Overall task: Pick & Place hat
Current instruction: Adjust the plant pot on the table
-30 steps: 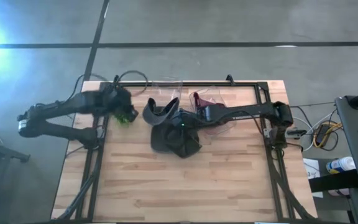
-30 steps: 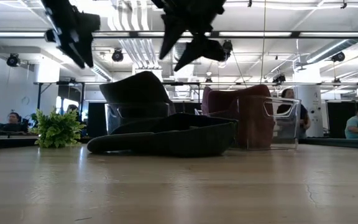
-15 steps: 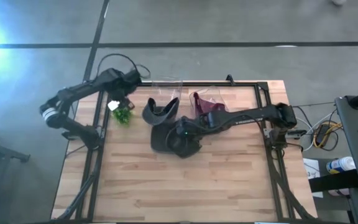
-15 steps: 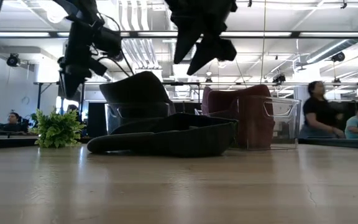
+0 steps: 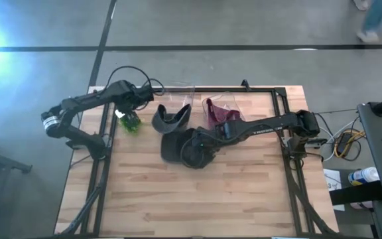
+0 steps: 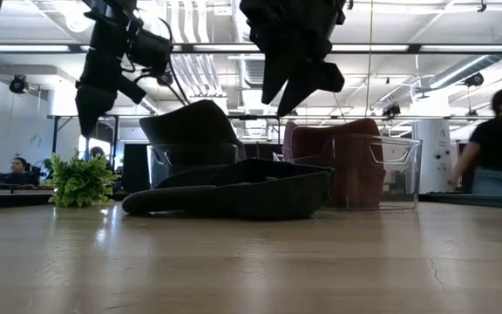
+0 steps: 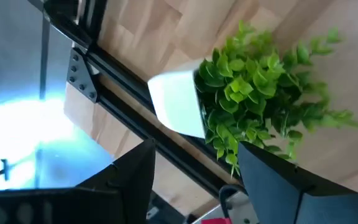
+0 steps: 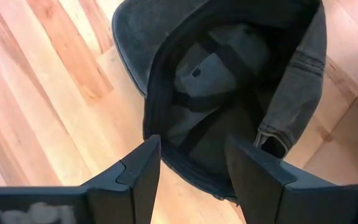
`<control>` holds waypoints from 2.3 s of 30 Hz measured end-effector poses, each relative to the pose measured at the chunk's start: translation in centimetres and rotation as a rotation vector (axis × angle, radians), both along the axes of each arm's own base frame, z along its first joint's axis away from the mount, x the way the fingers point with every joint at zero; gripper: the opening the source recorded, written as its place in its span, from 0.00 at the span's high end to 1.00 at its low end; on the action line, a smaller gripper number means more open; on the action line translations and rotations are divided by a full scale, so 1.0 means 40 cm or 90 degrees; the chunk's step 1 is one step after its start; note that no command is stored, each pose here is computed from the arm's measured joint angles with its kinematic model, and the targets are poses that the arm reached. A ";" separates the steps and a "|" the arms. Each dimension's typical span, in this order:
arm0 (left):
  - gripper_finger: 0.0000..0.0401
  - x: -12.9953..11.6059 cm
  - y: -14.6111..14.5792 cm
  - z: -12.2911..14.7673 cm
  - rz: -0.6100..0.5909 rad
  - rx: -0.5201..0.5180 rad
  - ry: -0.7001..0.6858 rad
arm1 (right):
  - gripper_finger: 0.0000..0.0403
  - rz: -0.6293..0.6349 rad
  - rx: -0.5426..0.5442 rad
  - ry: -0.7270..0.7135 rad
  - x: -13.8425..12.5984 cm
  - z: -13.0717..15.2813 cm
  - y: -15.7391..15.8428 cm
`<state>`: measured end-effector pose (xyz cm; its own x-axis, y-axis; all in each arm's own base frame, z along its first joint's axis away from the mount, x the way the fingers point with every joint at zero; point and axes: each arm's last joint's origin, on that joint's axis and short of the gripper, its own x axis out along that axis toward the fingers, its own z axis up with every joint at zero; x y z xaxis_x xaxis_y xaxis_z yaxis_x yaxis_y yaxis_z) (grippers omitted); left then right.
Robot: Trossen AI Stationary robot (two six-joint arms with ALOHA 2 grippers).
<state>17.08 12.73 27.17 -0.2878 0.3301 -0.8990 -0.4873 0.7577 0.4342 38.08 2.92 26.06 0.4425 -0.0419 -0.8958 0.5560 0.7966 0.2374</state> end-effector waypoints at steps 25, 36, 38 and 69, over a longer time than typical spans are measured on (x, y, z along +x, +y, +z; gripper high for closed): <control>0.45 0.000 -0.029 -0.116 0.039 -0.012 0.011 | 0.58 -0.073 0.039 0.000 0.000 0.000 -0.063; 0.61 0.005 -0.024 -0.124 0.031 0.025 0.008 | 0.60 -0.089 0.045 -0.001 0.000 0.000 -0.069; 0.64 0.007 -0.022 -0.122 0.031 0.032 0.007 | 0.60 -0.089 0.045 -0.001 0.000 0.000 -0.069; 0.81 0.014 -0.018 -0.120 0.003 0.031 0.000 | 0.63 -0.088 0.043 -0.003 0.001 0.000 -0.069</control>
<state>17.63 12.02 22.37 -0.2901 0.3720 -0.8817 -0.4911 0.7329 0.4708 38.12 0.16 26.07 0.4403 -0.0427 -0.8968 0.6581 0.6948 0.2901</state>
